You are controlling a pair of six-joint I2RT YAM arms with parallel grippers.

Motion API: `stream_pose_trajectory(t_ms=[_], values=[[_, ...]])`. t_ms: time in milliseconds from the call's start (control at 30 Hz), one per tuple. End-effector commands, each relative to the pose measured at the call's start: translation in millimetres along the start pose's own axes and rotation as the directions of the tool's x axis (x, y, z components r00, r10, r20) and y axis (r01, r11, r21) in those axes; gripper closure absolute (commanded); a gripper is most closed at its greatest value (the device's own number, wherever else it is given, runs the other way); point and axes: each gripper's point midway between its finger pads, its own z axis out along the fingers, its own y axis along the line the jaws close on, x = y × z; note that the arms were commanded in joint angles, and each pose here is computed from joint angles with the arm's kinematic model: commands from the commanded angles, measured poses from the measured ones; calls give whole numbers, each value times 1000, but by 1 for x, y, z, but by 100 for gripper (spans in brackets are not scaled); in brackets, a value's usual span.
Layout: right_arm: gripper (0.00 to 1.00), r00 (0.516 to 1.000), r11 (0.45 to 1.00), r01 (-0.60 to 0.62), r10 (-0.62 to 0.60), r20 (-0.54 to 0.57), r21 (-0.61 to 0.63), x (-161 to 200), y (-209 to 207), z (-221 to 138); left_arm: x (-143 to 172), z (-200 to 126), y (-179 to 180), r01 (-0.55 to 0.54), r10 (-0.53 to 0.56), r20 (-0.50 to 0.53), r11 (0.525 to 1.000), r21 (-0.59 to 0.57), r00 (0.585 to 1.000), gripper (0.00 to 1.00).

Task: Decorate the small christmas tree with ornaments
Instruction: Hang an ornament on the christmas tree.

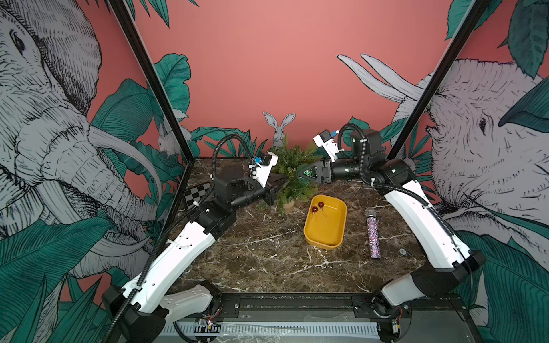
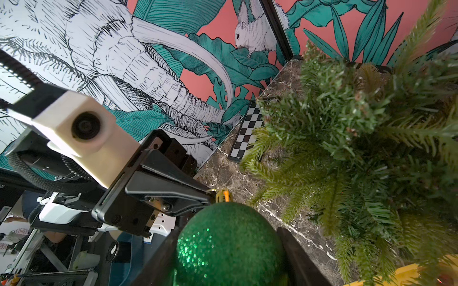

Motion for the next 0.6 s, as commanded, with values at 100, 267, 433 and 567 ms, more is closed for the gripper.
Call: stream_pose_trajectory(t_ms=[100,267,433,567], values=[[55,999,1000,30,-31,39,6,-18,3,1,-14,-1,13,4,-3,25,999,-44,1000,100],[55,999,999,24,-25,38,22,-23,-2,3,-15,2,22,29,-28,30,998,-53,999,100],[56,999,999,20,-21,34,25,-24,-2,3,-17,5,21,30,-29,29,999,-33,999,100],[55,999,1000,18,-19,28,26,-22,-3,4,-18,7,17,29,-29,29,1000,-8,999,100]])
